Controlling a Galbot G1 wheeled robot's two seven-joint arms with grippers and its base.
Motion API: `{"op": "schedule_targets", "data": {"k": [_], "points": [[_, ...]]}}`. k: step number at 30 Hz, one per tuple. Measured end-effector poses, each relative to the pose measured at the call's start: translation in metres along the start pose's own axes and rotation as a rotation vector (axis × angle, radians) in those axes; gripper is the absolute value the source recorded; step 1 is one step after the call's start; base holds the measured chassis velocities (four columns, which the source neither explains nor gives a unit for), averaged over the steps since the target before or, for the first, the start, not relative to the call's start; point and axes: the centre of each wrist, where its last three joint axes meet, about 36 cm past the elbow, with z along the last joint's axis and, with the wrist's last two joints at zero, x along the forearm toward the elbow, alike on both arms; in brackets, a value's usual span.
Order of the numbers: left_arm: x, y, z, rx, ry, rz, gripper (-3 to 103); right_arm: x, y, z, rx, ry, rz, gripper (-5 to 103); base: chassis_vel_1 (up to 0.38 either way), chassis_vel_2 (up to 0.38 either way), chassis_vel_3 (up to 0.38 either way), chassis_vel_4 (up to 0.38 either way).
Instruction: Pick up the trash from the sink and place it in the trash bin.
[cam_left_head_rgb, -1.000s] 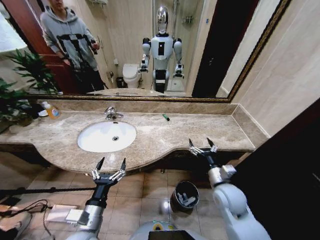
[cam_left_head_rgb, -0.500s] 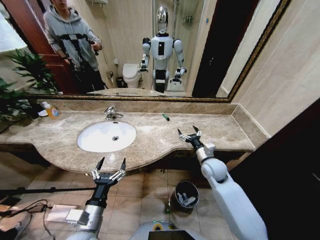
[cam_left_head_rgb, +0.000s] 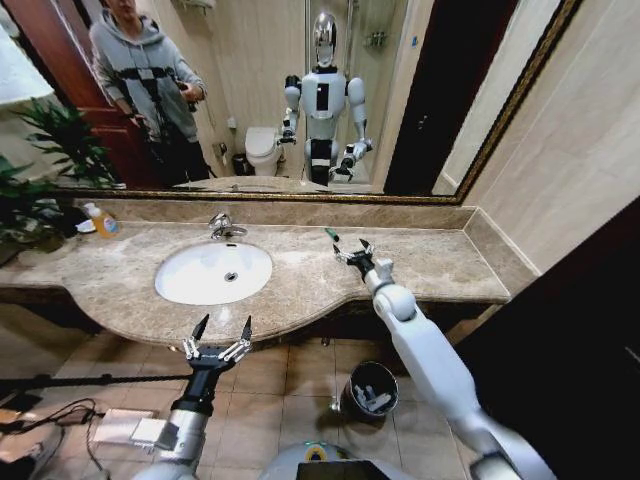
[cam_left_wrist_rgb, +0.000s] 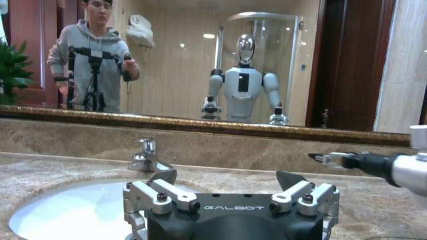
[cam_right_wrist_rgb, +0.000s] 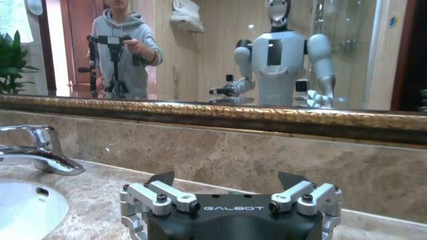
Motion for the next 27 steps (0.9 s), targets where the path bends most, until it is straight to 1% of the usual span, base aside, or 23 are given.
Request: {"op": "schedule_targets", "data": {"k": [7,8,11,13,15,18,22,27], "points": [[0.000,0.000,0.000,0.000,0.000,0.000,100,-0.040,0.019,0.007,0.006,0.023,-0.019,100,0.000,0.000,0.000,0.000],[0.000,0.000,0.000,0.000,0.000,0.000,100,-0.040,0.019,0.007,0.006,0.023,-0.019,100,0.000,0.000,0.000,0.000],[0.000,0.000,0.000,0.000,0.000,0.000,100,-0.062,0.027,0.013,-0.008,0.042,-0.017,100,0.000,0.000,0.000,0.000],[0.000,0.000,0.000,0.000,0.000,0.000,100,-0.067,0.028,0.014,-0.008,0.043,-0.014,100,0.000,0.000,0.000,0.000],[0.000,0.000,0.000,0.000,0.000,0.000,100,-0.076,0.022,0.018,-0.009,0.053,0.009,100,0.000,0.000,0.000,0.000],[0.000,0.000,0.000,0.000,0.000,0.000,100,-0.082,0.003,0.026,-0.013,0.077,0.059,100,0.000,0.000,0.000,0.000],[0.000,0.000,0.000,0.000,0.000,0.000,100,-0.097,-0.001,0.031,-0.026,0.096,0.073,100,0.000,0.000,0.000,0.000],[0.000,0.000,0.000,0.000,0.000,0.000,100,-0.107,-0.001,0.032,-0.039,0.105,0.067,100,0.000,0.000,0.000,0.000]]}}
